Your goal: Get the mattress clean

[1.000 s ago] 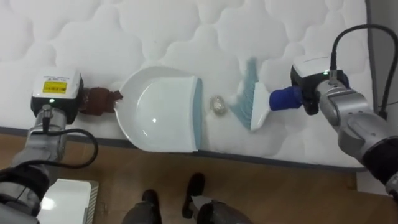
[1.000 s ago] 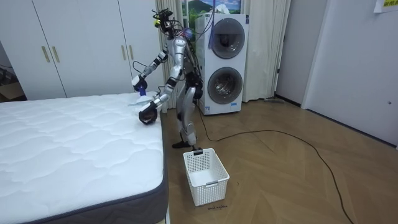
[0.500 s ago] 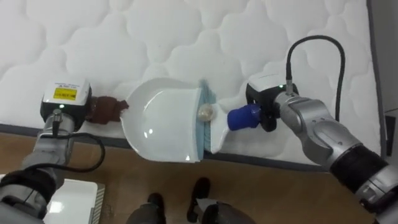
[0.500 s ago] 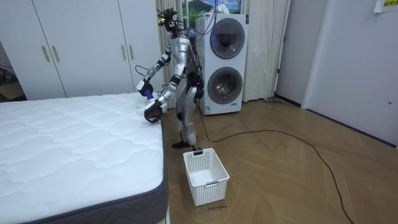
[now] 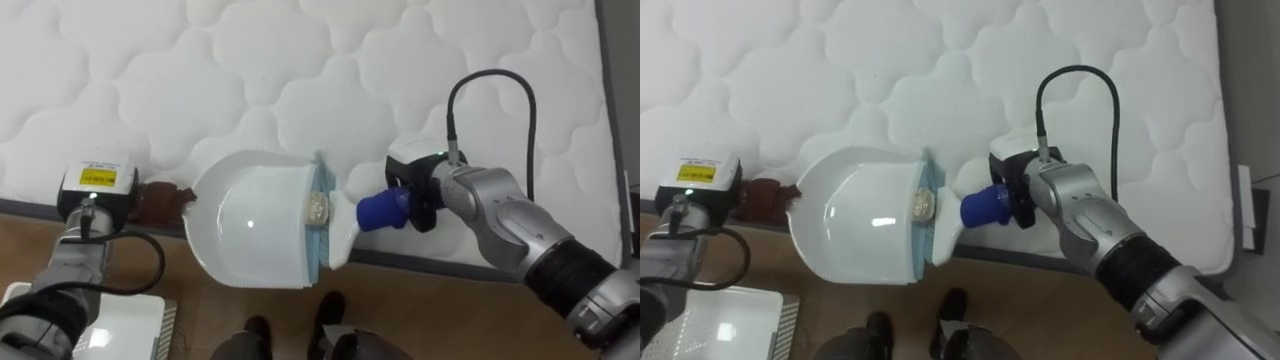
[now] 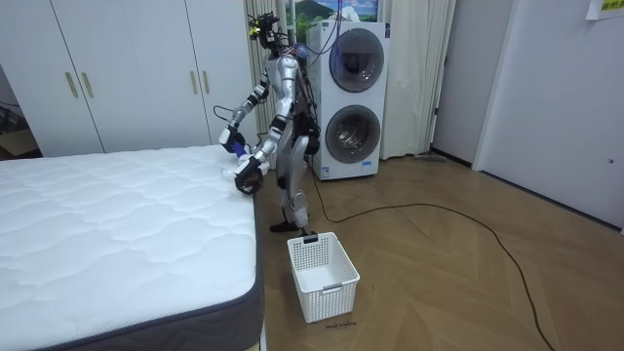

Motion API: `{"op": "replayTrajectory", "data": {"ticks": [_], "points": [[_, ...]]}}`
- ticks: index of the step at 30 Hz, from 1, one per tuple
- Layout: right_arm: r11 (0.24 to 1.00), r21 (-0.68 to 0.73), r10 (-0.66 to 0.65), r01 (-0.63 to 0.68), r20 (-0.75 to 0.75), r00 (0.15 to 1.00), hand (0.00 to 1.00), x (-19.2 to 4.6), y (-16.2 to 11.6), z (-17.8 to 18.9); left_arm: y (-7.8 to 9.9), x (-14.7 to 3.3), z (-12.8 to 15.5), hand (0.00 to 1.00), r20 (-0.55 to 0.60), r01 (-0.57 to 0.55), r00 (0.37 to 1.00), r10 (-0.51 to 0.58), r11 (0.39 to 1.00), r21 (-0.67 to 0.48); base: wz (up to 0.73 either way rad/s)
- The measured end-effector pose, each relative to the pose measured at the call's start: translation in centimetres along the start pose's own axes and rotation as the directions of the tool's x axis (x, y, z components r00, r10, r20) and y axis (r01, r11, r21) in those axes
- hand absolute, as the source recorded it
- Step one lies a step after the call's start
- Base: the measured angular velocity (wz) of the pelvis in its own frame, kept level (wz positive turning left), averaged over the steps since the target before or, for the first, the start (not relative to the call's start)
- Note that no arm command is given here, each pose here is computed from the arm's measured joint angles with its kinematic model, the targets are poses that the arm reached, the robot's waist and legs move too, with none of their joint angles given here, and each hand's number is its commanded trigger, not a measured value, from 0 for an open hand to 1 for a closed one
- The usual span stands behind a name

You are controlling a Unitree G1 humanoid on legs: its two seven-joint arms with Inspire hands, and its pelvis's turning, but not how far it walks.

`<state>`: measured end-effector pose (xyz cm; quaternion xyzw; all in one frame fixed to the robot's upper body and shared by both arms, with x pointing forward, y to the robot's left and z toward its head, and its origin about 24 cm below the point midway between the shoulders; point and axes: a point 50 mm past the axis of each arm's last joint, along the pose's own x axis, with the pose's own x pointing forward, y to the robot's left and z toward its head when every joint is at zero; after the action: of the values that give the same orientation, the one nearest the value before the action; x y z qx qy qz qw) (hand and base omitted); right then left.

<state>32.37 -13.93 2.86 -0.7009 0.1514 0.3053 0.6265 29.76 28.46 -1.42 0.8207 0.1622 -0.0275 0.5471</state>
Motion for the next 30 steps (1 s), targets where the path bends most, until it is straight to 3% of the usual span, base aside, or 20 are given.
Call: {"op": "replayTrajectory", "data": {"ticks": [21,30], "points": [[0.999,0.014,-0.035,0.035,0.031,0.999,1.0,-0.1,0.5,-0.4,-0.4,-0.2,-0.1,1.0,-0.012,0.014,1.0,-0.014,1.0,0.021,0.03],[0.981,0.193,-0.038,0.029,0.042,0.998,1.0,-0.3,2.5,-2.4,-0.1,-0.1,-0.6,1.0,-0.012,-0.028,1.0,0.028,0.999,0.017,0.05]]}}
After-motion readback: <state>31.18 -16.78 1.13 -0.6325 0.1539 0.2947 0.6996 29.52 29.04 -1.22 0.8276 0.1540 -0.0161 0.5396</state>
